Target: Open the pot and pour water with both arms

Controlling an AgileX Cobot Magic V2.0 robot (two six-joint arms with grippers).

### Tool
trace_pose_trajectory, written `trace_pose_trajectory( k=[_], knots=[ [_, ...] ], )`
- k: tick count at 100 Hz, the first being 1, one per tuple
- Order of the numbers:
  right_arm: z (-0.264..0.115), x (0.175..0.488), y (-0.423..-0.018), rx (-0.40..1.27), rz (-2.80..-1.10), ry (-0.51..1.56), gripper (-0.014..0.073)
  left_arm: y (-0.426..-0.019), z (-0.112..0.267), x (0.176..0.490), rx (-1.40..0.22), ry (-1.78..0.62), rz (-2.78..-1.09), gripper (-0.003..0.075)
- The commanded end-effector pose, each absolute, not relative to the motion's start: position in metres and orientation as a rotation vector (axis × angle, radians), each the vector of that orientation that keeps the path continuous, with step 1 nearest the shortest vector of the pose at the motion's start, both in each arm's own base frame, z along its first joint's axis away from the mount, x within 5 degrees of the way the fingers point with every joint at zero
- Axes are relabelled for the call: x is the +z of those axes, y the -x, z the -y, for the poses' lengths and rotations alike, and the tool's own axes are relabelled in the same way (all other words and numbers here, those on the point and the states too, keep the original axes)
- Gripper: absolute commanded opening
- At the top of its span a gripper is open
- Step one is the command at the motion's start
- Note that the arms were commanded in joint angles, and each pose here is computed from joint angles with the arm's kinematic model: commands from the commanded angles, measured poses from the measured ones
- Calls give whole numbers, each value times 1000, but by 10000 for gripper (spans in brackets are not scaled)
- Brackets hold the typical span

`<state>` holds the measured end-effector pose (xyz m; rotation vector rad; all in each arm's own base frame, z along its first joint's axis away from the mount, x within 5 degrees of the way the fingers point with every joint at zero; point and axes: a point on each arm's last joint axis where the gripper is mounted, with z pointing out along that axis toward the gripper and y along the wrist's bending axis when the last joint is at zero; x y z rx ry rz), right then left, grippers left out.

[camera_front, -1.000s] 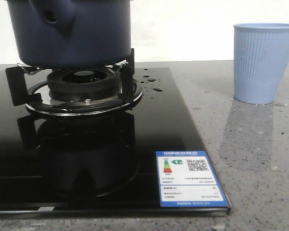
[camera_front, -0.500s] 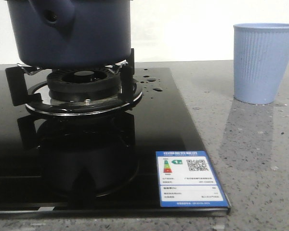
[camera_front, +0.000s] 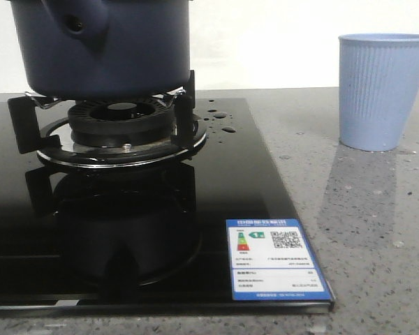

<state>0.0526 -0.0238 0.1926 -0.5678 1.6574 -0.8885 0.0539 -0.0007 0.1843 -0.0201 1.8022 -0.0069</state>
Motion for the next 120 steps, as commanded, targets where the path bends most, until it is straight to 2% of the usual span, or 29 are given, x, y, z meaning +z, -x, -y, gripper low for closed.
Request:
trace_pose_trajectory(
  k=[1, 11, 28, 38, 55, 69, 79, 93, 100, 113, 120],
  knots=[
    [27, 196, -51, -1053, -1591, 660, -73, -55, 1, 181, -56, 71, -1723, -19],
    [29, 197, -50, -1122, -1580, 691, -73, -56, 2, 185, -145, 145, -1675, -20],
    [27, 197, -51, -1110, -1563, 700, -73, -56, 4, 187, -271, 248, -1641, -20],
    [14, 205, -53, -992, -1433, 739, -73, -56, 4, 187, -271, 248, -1641, -19],
    [-23, 219, -50, -613, -1130, 814, -73, -56, 4, 187, -271, 248, -1640, -20],
    [-41, 226, -41, -479, -943, 906, -73, -56, 4, 187, -271, 248, -1640, -20],
    [-47, 230, -36, -431, -870, 932, -73, -56, 4, 187, -271, 248, -1640, -20],
    [-51, 231, -33, -395, -823, 949, -73, -56, 4, 187, -271, 248, -1640, -20],
    [-55, 233, -29, -320, -777, 947, -73, -56, 4, 188, -272, 251, -1633, -20],
    [-50, 242, -29, -68, -864, 708, -73, -56, 3, 194, -372, 356, -1552, -19],
    [-42, 242, -33, -20, -952, 588, -73, -56, 1, 198, -461, 456, -1483, -20]
  ],
)
